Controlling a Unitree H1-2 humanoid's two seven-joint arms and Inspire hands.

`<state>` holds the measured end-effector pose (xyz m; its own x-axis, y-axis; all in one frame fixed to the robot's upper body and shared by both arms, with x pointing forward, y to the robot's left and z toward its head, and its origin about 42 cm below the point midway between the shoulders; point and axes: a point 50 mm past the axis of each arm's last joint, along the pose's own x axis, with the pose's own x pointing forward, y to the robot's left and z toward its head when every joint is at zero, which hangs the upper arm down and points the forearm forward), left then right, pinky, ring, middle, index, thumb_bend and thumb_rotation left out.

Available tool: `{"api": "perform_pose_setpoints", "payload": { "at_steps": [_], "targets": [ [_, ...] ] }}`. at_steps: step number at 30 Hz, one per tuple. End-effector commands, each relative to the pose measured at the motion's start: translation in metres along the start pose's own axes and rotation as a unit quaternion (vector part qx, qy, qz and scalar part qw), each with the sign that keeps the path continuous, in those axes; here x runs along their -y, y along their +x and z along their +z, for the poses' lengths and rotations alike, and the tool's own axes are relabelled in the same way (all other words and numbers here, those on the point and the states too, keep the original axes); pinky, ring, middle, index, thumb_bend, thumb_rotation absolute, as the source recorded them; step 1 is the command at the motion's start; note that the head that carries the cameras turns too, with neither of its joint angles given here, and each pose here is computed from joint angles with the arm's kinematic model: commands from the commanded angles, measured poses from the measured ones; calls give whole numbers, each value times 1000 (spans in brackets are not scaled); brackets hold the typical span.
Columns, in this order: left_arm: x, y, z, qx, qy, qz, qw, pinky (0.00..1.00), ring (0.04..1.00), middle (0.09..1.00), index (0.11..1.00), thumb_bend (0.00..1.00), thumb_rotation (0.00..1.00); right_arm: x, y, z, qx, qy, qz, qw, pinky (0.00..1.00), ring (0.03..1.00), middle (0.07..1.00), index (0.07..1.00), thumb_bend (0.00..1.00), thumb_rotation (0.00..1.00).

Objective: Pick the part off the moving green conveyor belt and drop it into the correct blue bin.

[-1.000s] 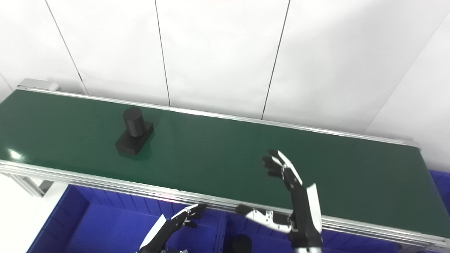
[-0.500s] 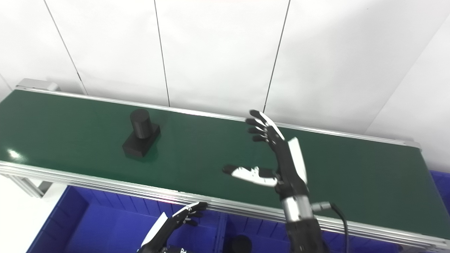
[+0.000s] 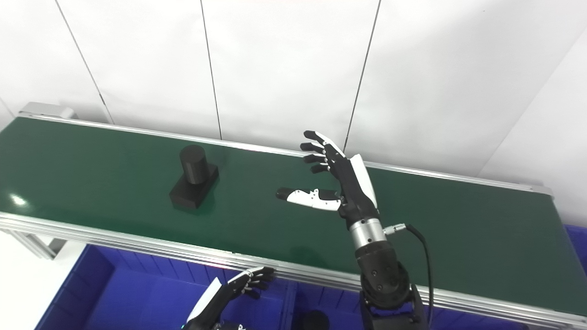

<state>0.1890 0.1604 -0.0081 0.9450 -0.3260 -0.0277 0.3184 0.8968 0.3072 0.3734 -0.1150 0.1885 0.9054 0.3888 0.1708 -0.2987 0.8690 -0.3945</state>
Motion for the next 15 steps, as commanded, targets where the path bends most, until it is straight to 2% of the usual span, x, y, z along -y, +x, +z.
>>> {"api": "perform_pose_setpoints", "payload": {
  "at_steps": [1, 10, 15],
  "targets": [
    [-1, 7, 10, 32, -17, 11, 999, 660, 737, 787, 819, 860, 257, 1, 18, 20, 23, -5, -2, 1000, 680, 748, 794, 874, 872, 348],
    [-8, -5, 16, 38, -26, 24, 999, 670, 740, 779, 804, 872, 251, -16, 49, 28, 16, -30, 32, 999, 714, 768, 800, 880, 850, 346],
    [-12, -18, 19, 28, -68, 30, 997, 686, 735, 773, 796, 898, 226, -25, 65, 35, 3, -42, 53, 998, 685, 770, 823, 885, 845, 357]
  ]
}}
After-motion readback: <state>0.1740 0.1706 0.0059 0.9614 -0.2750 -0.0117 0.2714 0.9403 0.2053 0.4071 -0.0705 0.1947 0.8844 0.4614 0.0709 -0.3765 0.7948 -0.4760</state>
